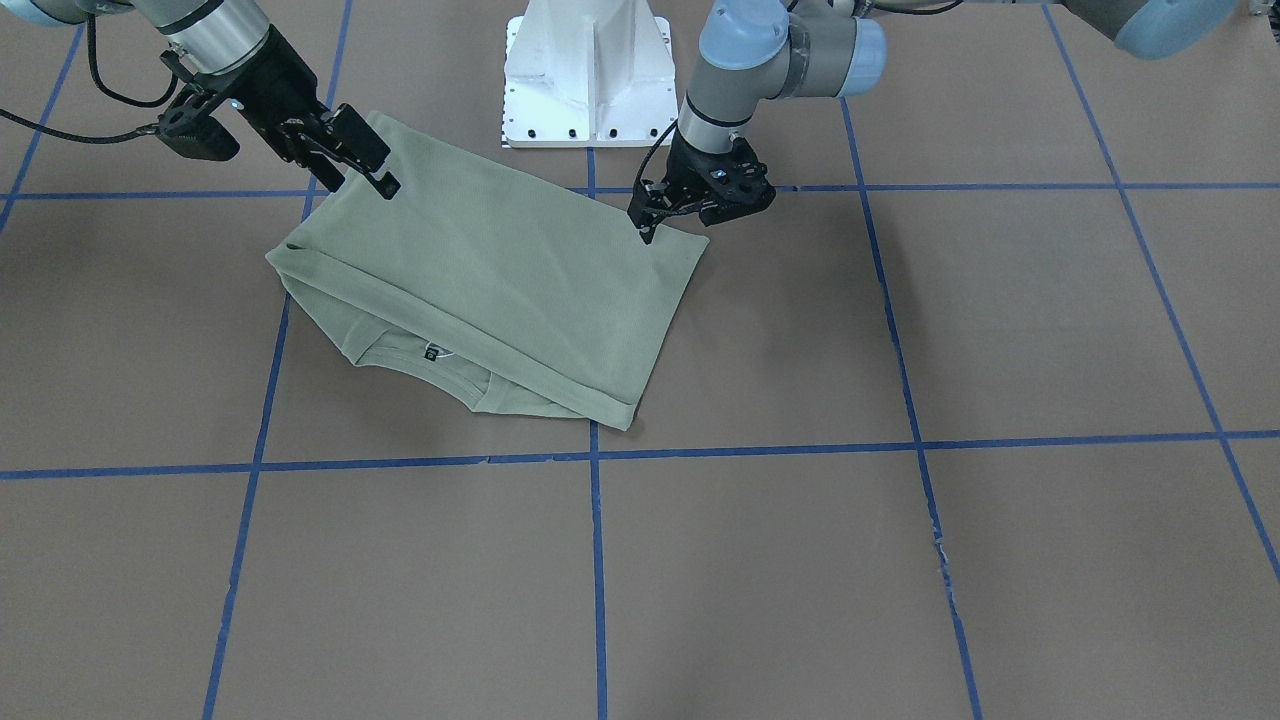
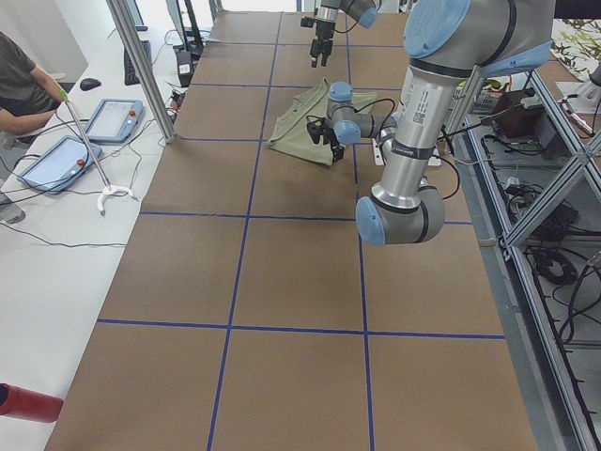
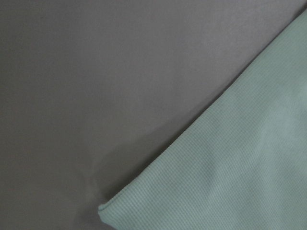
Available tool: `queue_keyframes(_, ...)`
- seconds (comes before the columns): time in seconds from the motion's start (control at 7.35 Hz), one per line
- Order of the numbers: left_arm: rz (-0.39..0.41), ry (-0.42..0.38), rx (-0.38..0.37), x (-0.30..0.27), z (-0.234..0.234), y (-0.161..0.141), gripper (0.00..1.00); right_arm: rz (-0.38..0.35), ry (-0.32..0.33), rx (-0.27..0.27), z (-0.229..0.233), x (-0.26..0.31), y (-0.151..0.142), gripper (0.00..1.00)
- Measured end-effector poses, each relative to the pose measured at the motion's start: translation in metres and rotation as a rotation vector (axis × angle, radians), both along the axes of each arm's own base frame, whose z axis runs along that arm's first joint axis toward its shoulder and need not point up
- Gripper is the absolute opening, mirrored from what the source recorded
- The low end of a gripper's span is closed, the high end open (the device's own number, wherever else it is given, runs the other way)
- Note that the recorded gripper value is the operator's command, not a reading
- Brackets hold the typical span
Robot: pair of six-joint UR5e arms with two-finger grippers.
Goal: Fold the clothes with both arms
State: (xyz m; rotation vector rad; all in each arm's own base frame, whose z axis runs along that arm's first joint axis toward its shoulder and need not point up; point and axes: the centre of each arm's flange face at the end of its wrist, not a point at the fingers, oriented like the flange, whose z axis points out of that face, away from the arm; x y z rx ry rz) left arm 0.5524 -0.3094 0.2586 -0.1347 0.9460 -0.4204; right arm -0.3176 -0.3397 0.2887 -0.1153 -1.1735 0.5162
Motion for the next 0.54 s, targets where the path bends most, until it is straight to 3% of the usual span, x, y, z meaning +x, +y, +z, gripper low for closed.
queue_keyframes(0.27, -0.015, -0.022, -0.008, 0.0070, 0.0089, -0.0020, 0.93, 0.001, -0.001, 0.000, -0.0002, 0.0002, -0.0006, 1.00)
queue_keyframes(0.54, -0.033, -0.035, -0.002, 0.0092, 0.0136, -0.0060, 0.65, 0.002, -0.001, 0.000, -0.0002, 0.0004, -0.0007, 1.00)
